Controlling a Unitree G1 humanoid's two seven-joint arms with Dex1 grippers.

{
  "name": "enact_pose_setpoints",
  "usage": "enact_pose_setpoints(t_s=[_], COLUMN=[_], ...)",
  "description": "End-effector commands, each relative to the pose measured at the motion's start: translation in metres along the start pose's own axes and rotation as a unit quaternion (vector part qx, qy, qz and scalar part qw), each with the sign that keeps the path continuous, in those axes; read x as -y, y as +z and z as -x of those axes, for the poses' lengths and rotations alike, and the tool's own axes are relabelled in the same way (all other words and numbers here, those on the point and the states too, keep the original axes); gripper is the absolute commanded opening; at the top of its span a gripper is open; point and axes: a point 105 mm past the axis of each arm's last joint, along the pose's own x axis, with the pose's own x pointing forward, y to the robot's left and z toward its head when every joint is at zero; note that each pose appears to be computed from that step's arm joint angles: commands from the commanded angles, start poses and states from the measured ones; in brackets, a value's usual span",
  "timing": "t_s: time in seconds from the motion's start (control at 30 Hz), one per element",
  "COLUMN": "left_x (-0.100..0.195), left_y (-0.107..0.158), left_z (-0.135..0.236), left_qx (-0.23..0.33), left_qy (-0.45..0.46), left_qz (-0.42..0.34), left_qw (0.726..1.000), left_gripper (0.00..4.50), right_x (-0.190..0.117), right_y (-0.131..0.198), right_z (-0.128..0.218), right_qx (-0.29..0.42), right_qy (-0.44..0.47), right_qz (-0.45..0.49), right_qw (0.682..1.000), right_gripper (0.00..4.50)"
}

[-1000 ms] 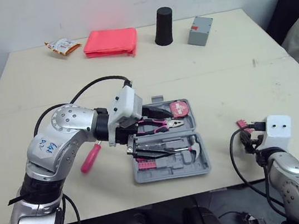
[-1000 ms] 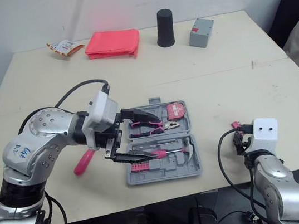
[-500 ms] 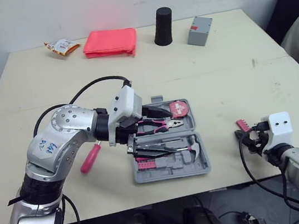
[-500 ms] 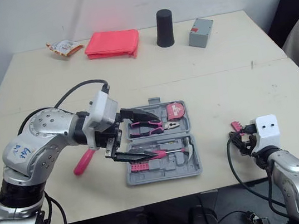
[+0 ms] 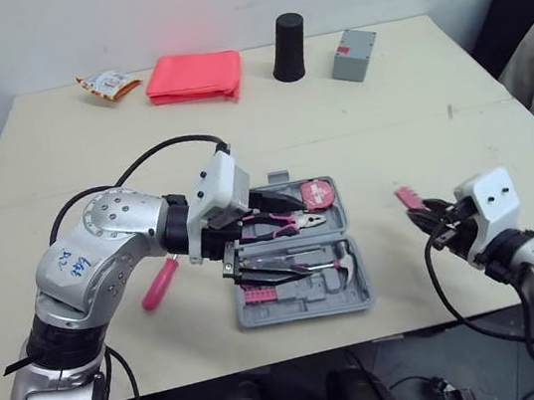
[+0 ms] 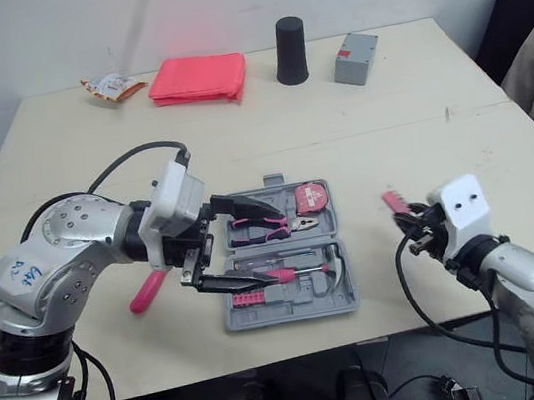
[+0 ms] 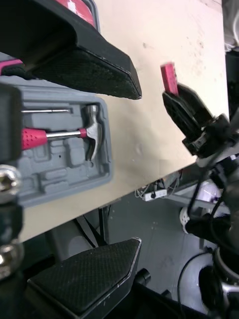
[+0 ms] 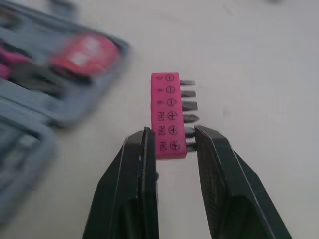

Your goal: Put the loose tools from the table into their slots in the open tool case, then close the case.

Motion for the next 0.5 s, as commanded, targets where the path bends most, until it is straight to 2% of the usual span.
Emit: enact_pose_setpoints(t_s=[0.03, 0.23, 0.5], left_x=[0.002, 0.016, 0.039], left_y=[-0.017, -0.056, -0.074], left_z=[0.017, 0.036, 0.038], left_qx=[-0.029, -0.099, -0.145], left_qy=[0.023, 0.027, 0.019], left_qz=[0.019, 0.045, 0.032], left_qw=[0.999, 0.994, 0.989], left_gripper=[4.5, 4.5, 4.5], right_x=[-0.052, -0.083, -0.096], right_y=[0.015, 0.01, -0.001], right_z=[0.005, -0.018, -0.036], right_qx=[-0.016, -0.079, -0.125], right_qy=[0.215, 0.364, 0.409], right_qz=[0.052, 0.096, 0.154], right_qw=[0.975, 0.923, 0.891], right_gripper=[0.73, 0.73, 0.73])
